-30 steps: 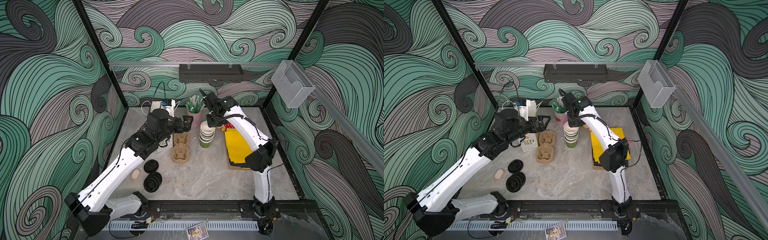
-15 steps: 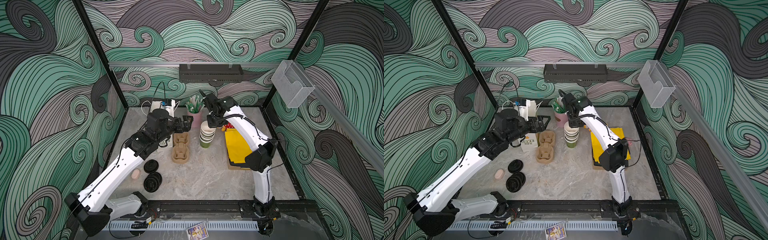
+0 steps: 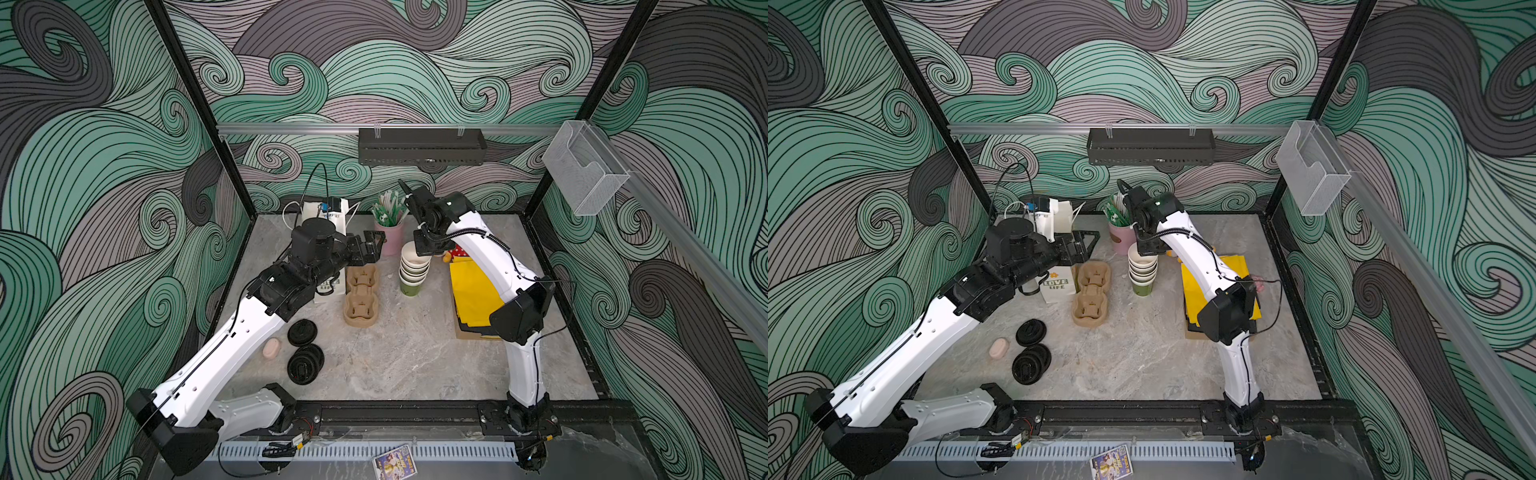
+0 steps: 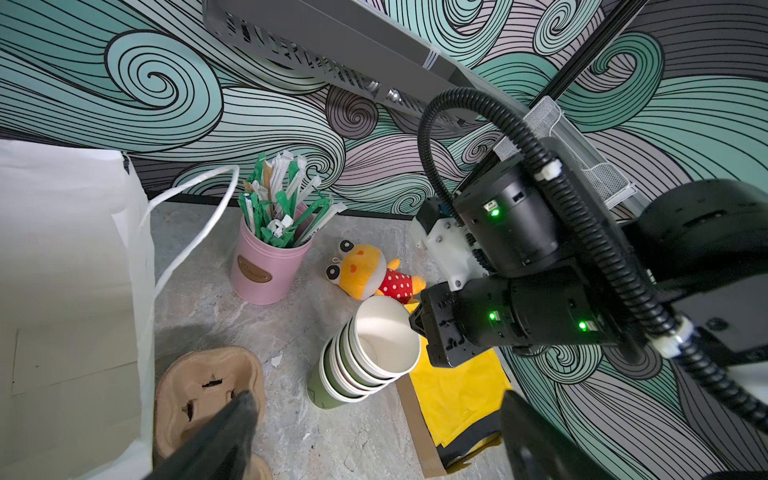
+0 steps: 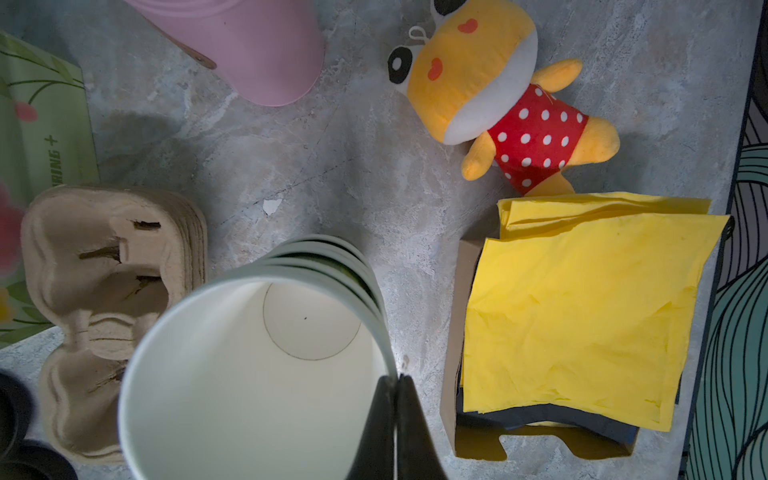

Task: Pack the takeout coffee

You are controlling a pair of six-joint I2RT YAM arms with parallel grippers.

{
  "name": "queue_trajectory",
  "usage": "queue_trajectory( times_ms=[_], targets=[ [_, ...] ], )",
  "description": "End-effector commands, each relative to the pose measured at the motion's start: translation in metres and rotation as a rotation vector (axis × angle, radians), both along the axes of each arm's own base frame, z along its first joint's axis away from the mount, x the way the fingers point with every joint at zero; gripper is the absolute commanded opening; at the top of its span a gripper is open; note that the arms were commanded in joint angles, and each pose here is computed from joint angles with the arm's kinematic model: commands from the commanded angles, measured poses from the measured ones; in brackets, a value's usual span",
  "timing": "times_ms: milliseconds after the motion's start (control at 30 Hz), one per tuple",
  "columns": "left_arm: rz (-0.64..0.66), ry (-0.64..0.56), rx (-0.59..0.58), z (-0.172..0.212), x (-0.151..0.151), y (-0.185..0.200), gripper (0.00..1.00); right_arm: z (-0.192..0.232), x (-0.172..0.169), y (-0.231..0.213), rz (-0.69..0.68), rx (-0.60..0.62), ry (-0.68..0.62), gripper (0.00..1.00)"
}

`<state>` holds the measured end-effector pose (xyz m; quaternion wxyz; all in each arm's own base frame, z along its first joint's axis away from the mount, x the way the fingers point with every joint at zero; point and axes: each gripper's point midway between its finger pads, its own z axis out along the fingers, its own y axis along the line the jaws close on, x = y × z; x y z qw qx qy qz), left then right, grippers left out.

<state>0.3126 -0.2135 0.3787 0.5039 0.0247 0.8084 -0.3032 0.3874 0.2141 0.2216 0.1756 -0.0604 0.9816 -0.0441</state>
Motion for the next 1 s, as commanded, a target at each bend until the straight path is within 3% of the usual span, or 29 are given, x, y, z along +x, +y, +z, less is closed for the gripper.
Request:
queue_trajectory(
  times_ms=[0,300,967],
  targets=[
    [0.012,-0.03,-0.008,0.009,-0.003,0.005,0.93,0.001,-0.003,0.001,-0.002,-0.01,0.01,0.0],
    [0.013,-0.015,-0.002,0.003,-0.002,0.004,0.93,0.025,-0.008,0.005,-0.01,0.068,-0.024,0.0],
    [-0.047,0.049,0.023,-0.015,0.002,-0.012,0.93,0.036,-0.021,-0.014,-0.092,0.111,-0.021,0.0]
  ],
)
